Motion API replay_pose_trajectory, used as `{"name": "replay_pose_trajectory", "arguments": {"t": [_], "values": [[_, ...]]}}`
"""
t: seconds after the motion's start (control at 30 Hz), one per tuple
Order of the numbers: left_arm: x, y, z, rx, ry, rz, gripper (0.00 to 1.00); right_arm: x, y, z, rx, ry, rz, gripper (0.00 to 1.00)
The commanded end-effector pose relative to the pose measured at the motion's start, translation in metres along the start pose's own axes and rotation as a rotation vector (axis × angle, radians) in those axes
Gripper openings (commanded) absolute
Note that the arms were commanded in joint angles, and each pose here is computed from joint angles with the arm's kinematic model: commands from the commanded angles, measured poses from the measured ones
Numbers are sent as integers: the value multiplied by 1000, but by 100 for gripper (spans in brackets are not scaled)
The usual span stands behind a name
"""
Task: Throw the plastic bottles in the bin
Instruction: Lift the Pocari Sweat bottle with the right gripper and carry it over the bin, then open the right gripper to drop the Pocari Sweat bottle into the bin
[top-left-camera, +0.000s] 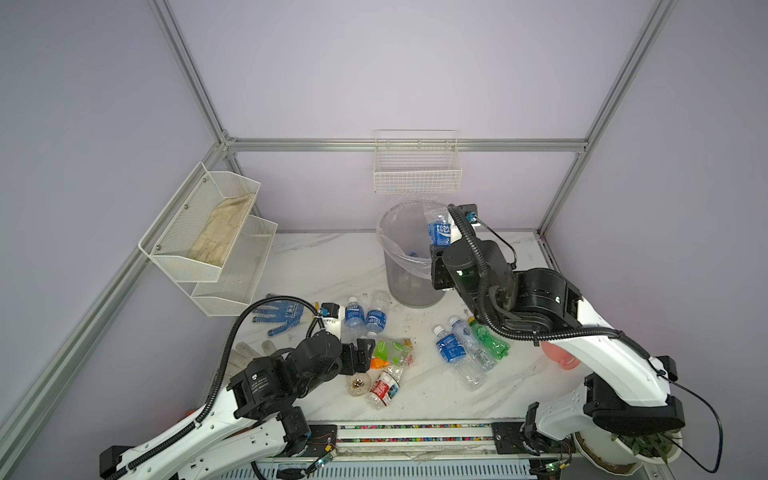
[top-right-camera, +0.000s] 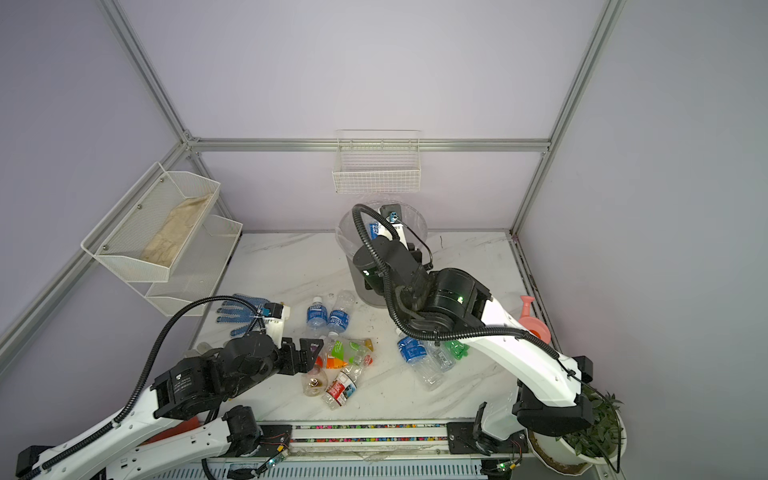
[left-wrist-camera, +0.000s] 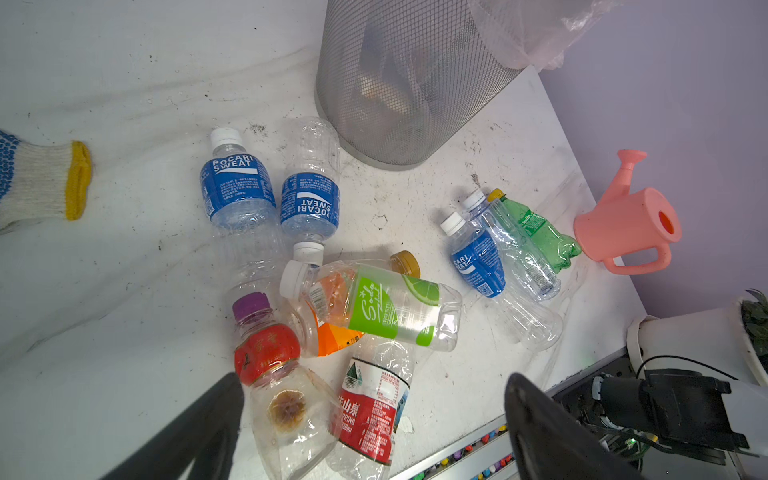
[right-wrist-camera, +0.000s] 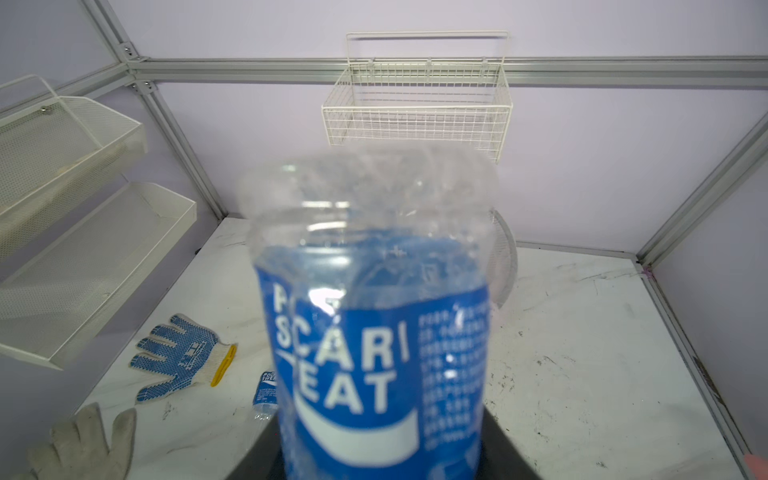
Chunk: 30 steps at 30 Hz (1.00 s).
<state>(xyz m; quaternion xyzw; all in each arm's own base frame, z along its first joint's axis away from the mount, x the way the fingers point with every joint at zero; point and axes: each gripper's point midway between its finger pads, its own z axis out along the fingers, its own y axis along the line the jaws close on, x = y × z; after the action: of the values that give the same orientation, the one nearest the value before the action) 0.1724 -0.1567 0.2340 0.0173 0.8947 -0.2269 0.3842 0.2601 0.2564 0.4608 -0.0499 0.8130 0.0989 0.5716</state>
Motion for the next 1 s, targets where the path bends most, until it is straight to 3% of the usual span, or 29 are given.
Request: {"name": "replay_pose_trajectory", "arguments": {"t": [0.0,0.6,0.73,0.83,0.87,0.9,0.93,0.97], "values": [[1,0,5,-3,-14,-14,96,-7,-1,6,-16,-7,4,40],[8,2,8,-7,-5,-8,96,-24,-1,46,-9,-2,-5,40],[10,3,7,-3,-4,-15,96,-28,-3,73,-17,12,-5,40],[11,3,7,-1,0,-17,96,-28,-12,114,-37,51,8,41],[11,2,7,3,2,-19,96,-23,-10,129,-53,81,4,49],[12,1,7,6,3,-18,96,-18,-8,142,-61,110,-6,78],[13,1,7,10,5,-18,96,-12,-8,153,-50,133,-15,96],[13,1,6,11,5,-18,96,-12,-13,162,-8,138,-19,98]]}}
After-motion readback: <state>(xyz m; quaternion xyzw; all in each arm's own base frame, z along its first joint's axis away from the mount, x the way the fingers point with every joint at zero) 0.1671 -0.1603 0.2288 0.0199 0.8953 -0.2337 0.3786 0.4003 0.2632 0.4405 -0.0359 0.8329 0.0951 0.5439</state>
